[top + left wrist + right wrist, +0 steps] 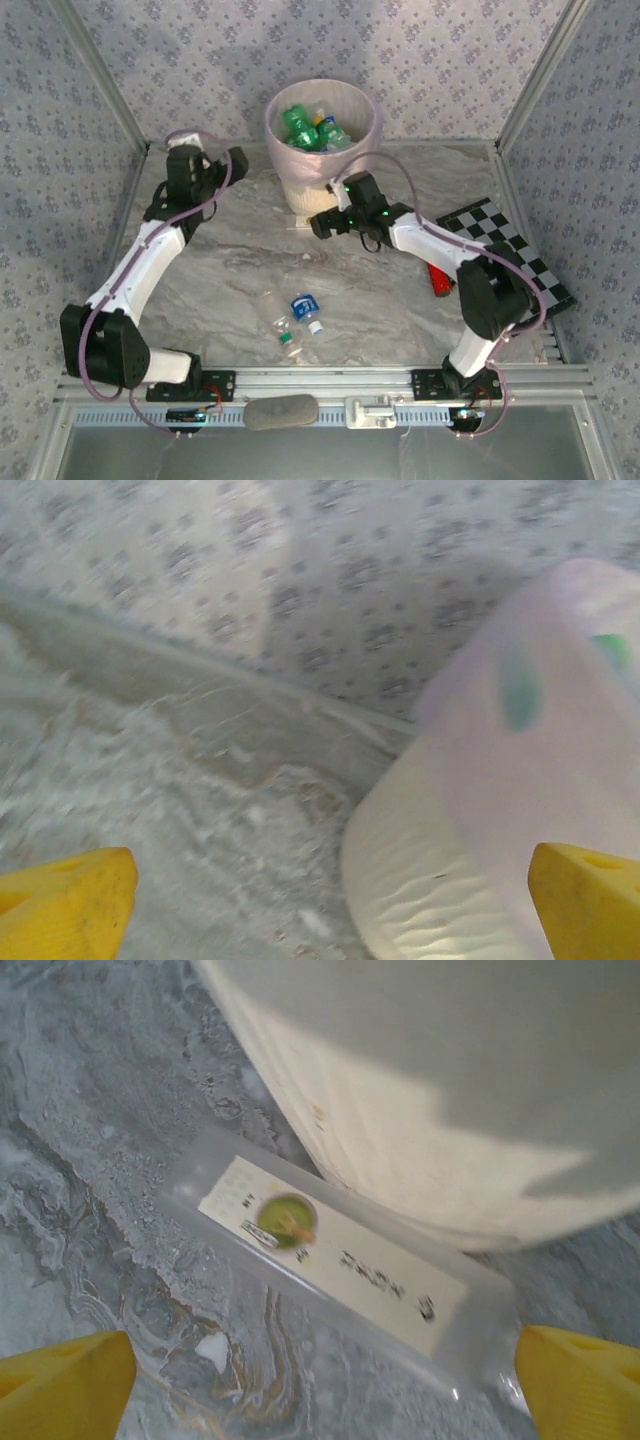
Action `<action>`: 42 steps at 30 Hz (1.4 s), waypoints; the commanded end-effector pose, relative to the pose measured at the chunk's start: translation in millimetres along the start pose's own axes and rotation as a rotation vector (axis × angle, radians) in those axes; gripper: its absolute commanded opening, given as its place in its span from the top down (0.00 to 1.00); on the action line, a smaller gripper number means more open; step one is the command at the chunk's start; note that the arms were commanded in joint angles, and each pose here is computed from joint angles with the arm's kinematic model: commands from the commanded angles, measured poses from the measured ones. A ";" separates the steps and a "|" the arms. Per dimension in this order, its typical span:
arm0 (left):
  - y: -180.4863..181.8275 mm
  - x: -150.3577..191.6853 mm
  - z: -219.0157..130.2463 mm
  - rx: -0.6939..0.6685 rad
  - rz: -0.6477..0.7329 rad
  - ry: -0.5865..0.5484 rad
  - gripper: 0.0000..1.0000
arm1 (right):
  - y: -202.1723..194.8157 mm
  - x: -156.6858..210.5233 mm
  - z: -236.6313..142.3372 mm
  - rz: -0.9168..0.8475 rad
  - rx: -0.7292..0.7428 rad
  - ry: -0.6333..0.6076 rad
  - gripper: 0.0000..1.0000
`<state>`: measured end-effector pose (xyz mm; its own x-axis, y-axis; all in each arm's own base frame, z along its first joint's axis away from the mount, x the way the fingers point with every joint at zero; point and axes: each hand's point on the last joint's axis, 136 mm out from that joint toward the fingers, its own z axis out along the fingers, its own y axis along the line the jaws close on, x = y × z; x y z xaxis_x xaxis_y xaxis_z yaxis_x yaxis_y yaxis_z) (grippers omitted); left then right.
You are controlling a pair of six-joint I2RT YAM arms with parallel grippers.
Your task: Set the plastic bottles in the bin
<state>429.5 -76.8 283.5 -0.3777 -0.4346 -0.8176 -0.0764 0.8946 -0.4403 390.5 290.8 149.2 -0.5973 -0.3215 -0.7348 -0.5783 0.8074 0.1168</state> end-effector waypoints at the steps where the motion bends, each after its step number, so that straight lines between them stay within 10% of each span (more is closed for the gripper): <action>1: 16.3 -4.7 -14.6 -0.001 -0.124 -0.072 0.00 | 5.3 2.1 15.9 -0.144 0.031 0.066 0.01; 14: 91.5 98.8 -24.4 -0.158 -0.201 0.115 0.00 | -18.7 12.6 56.0 -0.373 0.188 0.190 0.01; 42: 86.1 86.7 -30.0 -0.135 -0.230 0.070 0.00 | 27.2 31.7 50.2 -0.338 0.079 0.174 0.01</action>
<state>358.9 -35.6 170.8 -0.4326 -0.6072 -0.6664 -0.2988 0.7940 -0.5295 395.0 321.3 74.0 -0.4696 -0.6833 -0.5592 -0.7192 0.6634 -0.2067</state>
